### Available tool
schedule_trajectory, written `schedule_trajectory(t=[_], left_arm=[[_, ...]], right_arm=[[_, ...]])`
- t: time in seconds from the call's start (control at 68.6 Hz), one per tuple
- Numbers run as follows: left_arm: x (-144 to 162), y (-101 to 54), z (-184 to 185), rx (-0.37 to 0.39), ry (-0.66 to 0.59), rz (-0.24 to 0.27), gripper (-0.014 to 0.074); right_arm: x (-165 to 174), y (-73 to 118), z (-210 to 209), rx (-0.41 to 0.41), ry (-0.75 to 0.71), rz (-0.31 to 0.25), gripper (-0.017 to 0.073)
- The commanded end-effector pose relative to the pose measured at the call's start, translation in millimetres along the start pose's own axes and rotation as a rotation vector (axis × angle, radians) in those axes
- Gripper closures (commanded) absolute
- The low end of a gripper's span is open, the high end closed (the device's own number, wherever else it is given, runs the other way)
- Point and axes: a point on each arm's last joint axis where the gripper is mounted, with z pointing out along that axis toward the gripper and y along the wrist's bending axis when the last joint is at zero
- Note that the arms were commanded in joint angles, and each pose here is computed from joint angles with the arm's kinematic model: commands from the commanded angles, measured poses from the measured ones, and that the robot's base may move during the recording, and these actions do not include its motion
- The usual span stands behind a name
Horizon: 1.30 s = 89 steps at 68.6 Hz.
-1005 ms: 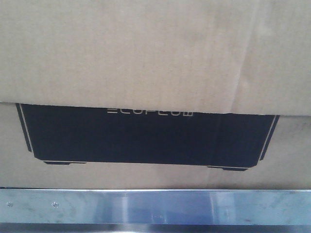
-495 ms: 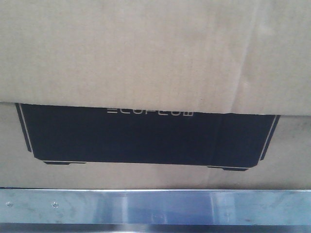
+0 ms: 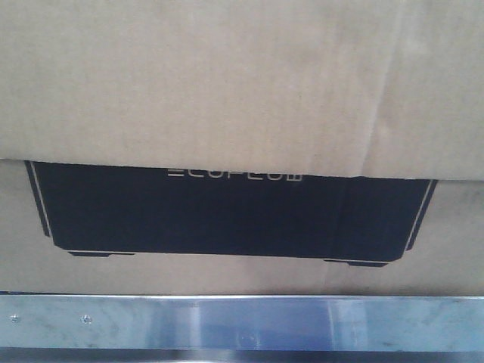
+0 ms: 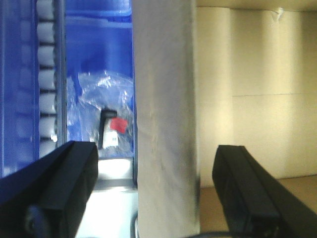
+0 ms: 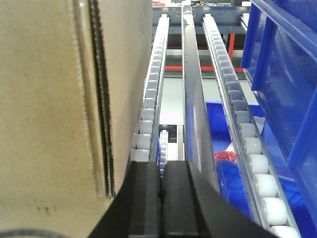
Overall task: Grab box from left shelf to table start
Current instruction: 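Clamp the ECOFLOW cardboard box side walls with both grippers on the shelf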
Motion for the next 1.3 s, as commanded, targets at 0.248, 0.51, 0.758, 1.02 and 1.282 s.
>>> schedule_trajectory(t=[0.248,0.51,0.758,1.02,1.282], left_arm=[[-8.0,-26.0,15.7,-0.072,0.018,0.04,0.0204],[-9.7,-24.4,18.0,-0.096,0.01,0.002,0.0204],[-10.1,-24.5,18.0,-0.095,0.006,0.002,0.0204],[-10.2,-24.6,18.0,-0.094,0.004,0.002,0.0204],[-11.3,-24.9,18.1,-0.091,-0.008,0.003,0.0204]], right_arm=[[-7.9,-0.3,-1.0,0.003,-0.098,-0.002,0.0501],[-10.4,-0.4,-1.3,0.004,-0.126,-0.002,0.0501],[-18.6,0.2,-2.9,-0.006,-0.144,0.127,0.0496],[-63.4,9.5,-18.9,-0.07,-0.098,0.171,-0.0043],[-124.7,16.2,-42.1,-0.101,-0.174,0.091,-0.0038]])
